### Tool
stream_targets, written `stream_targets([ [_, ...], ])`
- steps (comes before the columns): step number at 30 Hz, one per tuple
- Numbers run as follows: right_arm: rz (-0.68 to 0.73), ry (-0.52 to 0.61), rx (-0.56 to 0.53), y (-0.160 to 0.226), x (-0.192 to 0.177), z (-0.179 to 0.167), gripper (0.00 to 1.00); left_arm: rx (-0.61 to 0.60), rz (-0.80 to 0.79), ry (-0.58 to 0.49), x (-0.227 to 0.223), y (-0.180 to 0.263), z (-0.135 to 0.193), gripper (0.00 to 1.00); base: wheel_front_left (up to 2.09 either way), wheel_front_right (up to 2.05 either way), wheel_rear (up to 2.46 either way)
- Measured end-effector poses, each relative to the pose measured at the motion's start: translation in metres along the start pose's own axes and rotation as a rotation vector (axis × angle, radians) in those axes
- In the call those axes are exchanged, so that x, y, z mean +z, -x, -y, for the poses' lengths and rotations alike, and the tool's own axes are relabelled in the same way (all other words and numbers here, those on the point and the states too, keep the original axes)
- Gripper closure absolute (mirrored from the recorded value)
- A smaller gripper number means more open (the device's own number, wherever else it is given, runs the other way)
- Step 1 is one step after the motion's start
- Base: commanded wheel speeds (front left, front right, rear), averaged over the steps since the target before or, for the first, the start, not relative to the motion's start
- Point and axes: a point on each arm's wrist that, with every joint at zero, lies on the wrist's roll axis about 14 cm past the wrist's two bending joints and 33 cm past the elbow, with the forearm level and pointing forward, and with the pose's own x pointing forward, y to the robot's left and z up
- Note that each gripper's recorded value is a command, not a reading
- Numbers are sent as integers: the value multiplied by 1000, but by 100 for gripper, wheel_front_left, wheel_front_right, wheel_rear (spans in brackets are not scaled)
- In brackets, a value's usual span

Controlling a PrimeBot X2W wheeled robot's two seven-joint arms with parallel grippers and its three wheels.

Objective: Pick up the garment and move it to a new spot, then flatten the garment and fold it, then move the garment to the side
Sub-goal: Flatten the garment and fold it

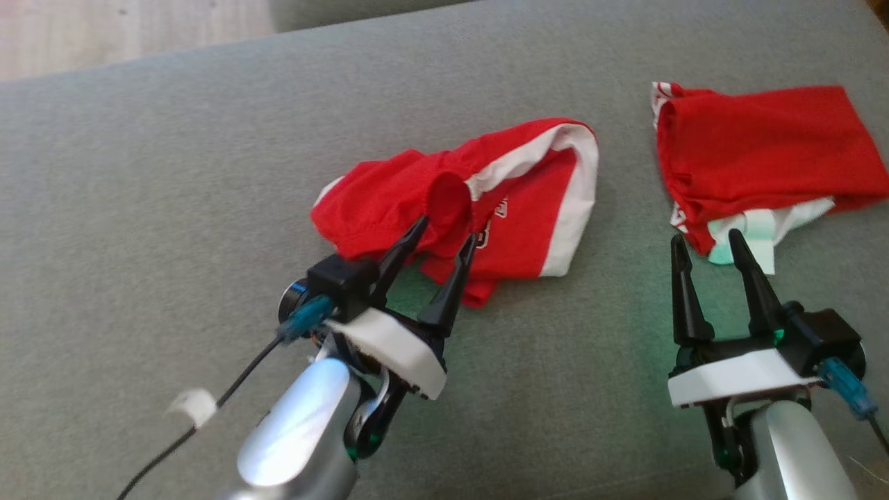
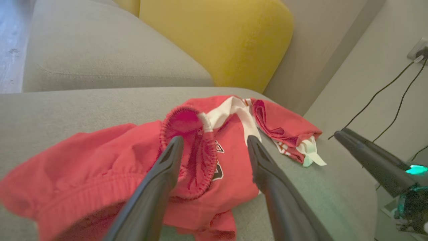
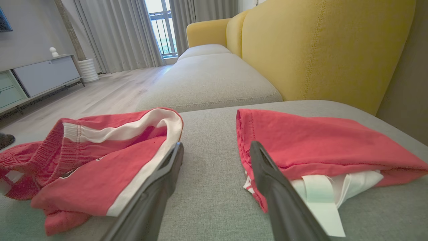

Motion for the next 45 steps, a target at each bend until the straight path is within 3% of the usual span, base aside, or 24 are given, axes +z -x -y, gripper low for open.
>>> stream_targets([
  [5, -5, -8, -27, 3, -1, 9, 0, 11, -97, -18, -15, -19, -5, 0, 0, 0, 0],
  [19, -18, -18, -109, 17, -4, 33, 0, -3, -150, 66, -21, -53, -6, 0, 0, 0, 0],
  [20, -17, -18, -112, 17, -4, 34, 0, -5, -149, 70, -20, -54, -5, 14, 0, 0, 0],
  [21, -17, -18, -114, 18, -3, 35, 0, -6, -150, 73, -20, -55, -4, 64, 0, 0, 0],
  [22, -16, -17, -115, 18, -3, 35, 0, -7, -153, 74, -21, -56, -4, 100, 0, 0, 0],
  [29, -5, -19, -106, 17, 0, 32, 0, -46, -91, 83, -7, -56, 4, 100, 0, 0, 0],
  [33, 12, -18, -84, 11, 6, 26, 0, -118, -57, -2, 21, -66, 14, 100, 0, 0, 0],
  [41, 63, -15, -57, 8, 24, 19, 0, -233, 153, -281, 166, -106, 44, 100, 0, 0, 0],
  [45, 75, -38, -68, 13, 28, 21, 0, -295, 292, -354, 219, -107, 71, 100, 0, 0, 0],
])
